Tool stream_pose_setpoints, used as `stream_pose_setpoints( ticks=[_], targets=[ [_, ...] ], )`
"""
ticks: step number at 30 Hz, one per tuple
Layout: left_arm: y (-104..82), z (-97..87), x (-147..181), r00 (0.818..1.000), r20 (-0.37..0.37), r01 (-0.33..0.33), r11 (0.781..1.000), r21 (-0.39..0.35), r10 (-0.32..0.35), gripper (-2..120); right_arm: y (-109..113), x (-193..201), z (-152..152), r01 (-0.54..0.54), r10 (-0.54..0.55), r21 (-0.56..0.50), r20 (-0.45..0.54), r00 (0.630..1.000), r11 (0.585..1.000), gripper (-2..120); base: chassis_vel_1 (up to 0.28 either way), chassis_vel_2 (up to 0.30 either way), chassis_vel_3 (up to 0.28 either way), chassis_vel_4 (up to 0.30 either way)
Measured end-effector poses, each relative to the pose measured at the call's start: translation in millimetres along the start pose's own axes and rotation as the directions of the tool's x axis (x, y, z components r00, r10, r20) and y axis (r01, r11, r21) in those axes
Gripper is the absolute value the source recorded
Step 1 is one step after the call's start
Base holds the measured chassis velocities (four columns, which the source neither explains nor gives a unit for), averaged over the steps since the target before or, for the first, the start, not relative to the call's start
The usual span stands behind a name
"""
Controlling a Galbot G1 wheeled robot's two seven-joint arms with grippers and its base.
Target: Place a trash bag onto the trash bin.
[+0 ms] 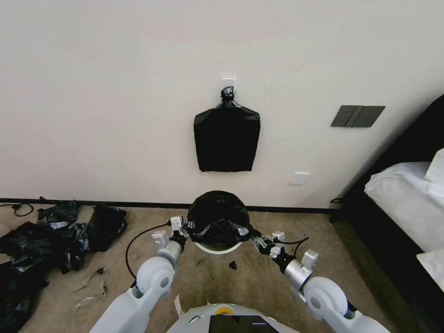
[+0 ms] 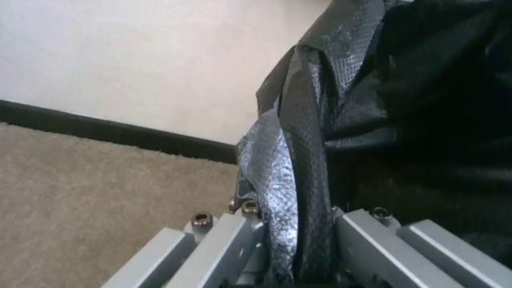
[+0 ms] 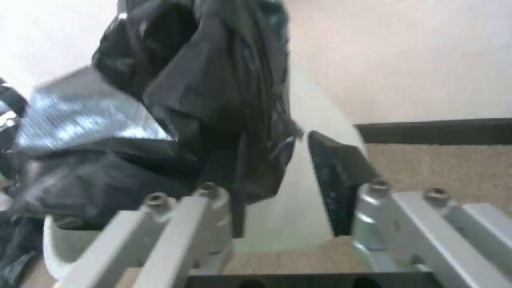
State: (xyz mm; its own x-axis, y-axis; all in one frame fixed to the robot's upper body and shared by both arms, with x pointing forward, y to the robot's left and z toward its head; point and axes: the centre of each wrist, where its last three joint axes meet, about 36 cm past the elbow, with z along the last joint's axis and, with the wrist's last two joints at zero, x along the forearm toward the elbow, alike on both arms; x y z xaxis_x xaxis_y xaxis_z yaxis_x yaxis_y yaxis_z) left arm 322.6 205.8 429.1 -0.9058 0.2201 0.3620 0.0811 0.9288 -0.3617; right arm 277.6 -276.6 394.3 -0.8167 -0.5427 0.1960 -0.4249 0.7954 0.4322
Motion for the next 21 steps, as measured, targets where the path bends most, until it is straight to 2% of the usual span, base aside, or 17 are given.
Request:
stream_pose_setpoints(
  ticks=[3, 5, 8, 10, 11, 14, 15, 18, 20, 21],
  targets=[
    [5.0, -2.8, -2, 1.0, -0.006, 0.024, 1.0, 0.001, -0.024, 1, -3, 5, 1, -0.016, 0.016, 0.012, 0.015, 1.0, 1.0, 47, 0.0, 0.0, 0.0, 0.0],
    [5.9, -3.4, -2, 1.0, -0.006, 0.028, 1.0, 0.002, -0.028, 1, -4, 6, 1, -0.018, 0.018, 0.02, 0.018, 1.0, 1.0, 50, 0.0, 0.0, 0.0, 0.0],
    [8.8, -7.8, -4, 0.999, -0.006, 0.039, 0.999, 0.014, -0.039, 1, -8, 9, 4, -0.023, 0.022, 0.051, 0.019, 1.0, 0.998, 65, 0.0, 0.0, 0.0, 0.0],
    [9.0, -8.3, -4, 0.999, -0.006, 0.041, 0.999, 0.015, -0.041, 1, -8, 9, 4, -0.024, 0.023, 0.055, 0.019, 1.0, 0.998, 67, 0.0, 0.0, 0.0, 0.0],
    [9.9, -9.4, -4, 0.999, -0.005, 0.049, 0.999, 0.016, -0.049, 1, -9, 10, 5, -0.027, 0.026, 0.062, 0.022, 0.999, 0.998, 74, 0.0, 0.0, 0.0, 0.0],
    [12.2, -10.3, -4, 0.998, -0.005, 0.063, 0.998, 0.014, -0.063, 1, -7, 12, -6, -0.026, 0.022, 0.077, 0.05, 0.998, 0.997, 87, 0.0, 0.0, 0.0, 0.0],
    [12.2, -10.3, -4, 0.998, -0.005, 0.063, 0.998, 0.014, -0.063, 1, -7, 12, -6, -0.026, 0.022, 0.077, 0.05, 0.998, 0.997, 87, 0.0, 0.0, 0.0, 0.0],
    [13.0, -8.7, -1, 0.998, -0.006, 0.07, 0.998, -0.004, -0.07, 1, 6, 17, -24, 0.011, -0.019, 0.097, 0.082, 0.996, 0.995, 97, 0.0, 0.0, 0.0, 0.0],
    [13.0, -7.8, 0, 0.997, -0.002, 0.071, 0.997, -0.026, -0.071, 1, 14, 20, -33, 0.031, -0.041, 0.11, 0.088, 0.995, 0.993, 99, 0.0, 0.0, 0.0, 0.0],
    [11.2, -6.1, 2, 0.998, 0.003, 0.062, 0.996, -0.066, -0.062, 1, 29, 23, -47, 0.067, -0.077, 0.13, 0.08, 0.994, 0.989, 100, 0.0, 0.0, 0.0, 0.0]
  ],
)
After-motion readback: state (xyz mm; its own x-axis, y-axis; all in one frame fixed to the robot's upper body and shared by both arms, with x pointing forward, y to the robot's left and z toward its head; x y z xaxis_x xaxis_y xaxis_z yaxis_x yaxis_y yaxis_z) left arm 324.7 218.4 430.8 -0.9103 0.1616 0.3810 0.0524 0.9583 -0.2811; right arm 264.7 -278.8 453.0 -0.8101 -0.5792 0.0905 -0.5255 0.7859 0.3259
